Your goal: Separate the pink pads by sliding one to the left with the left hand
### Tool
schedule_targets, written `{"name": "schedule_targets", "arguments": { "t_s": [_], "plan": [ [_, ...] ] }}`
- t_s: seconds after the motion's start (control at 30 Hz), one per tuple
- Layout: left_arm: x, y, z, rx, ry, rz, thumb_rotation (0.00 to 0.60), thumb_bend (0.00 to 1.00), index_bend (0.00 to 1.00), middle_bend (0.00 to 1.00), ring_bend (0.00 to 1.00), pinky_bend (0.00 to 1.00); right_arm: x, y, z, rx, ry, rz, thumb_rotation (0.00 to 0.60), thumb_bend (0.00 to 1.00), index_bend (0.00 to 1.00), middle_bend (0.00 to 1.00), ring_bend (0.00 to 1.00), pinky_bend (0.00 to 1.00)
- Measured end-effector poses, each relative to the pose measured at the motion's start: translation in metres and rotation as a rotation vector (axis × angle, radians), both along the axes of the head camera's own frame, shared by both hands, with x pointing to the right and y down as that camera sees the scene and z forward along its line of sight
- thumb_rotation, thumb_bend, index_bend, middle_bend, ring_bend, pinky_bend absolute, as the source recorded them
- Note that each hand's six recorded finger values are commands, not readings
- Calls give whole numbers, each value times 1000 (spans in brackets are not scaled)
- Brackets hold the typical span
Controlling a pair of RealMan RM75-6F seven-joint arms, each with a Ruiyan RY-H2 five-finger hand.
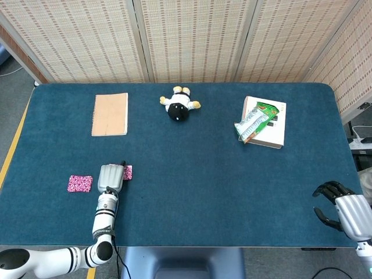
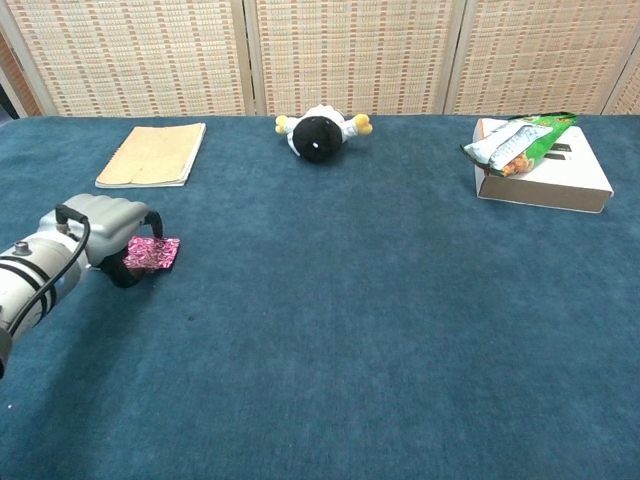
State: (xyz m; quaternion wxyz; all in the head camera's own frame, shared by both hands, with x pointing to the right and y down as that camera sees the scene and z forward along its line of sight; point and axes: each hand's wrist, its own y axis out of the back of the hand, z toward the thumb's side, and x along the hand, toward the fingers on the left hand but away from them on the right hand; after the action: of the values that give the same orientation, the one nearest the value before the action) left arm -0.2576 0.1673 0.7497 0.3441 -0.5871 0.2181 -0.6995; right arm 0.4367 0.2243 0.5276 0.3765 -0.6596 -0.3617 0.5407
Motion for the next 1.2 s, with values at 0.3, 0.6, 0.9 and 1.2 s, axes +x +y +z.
{"name": "schedule_targets", "arguments": {
  "t_s": [0.3, 0.6, 0.9, 1.2],
  "plan": [
    [-2, 2, 0, 1, 1, 5, 600, 413, 429, 1000, 1000, 1000, 0, 0, 0, -2, 0, -3, 600, 232, 452, 365, 253, 487],
    [-4, 6, -11, 26, 21, 27, 600, 415, 488, 1000, 1000, 1000, 0, 1, 1, -7, 1, -6, 600, 232, 453, 365, 253, 487],
    [-28, 16, -32, 55, 8, 40, 600, 412, 495, 1000, 1000, 1000, -1, 1, 1, -7, 2, -5, 600, 232, 453, 365, 253, 487],
    [-87, 42, -59, 75, -43, -12, 600, 415, 495, 1000, 1000, 1000, -2, 2, 2, -12, 3, -11, 600, 233, 453, 365, 253, 487]
  ]
}}
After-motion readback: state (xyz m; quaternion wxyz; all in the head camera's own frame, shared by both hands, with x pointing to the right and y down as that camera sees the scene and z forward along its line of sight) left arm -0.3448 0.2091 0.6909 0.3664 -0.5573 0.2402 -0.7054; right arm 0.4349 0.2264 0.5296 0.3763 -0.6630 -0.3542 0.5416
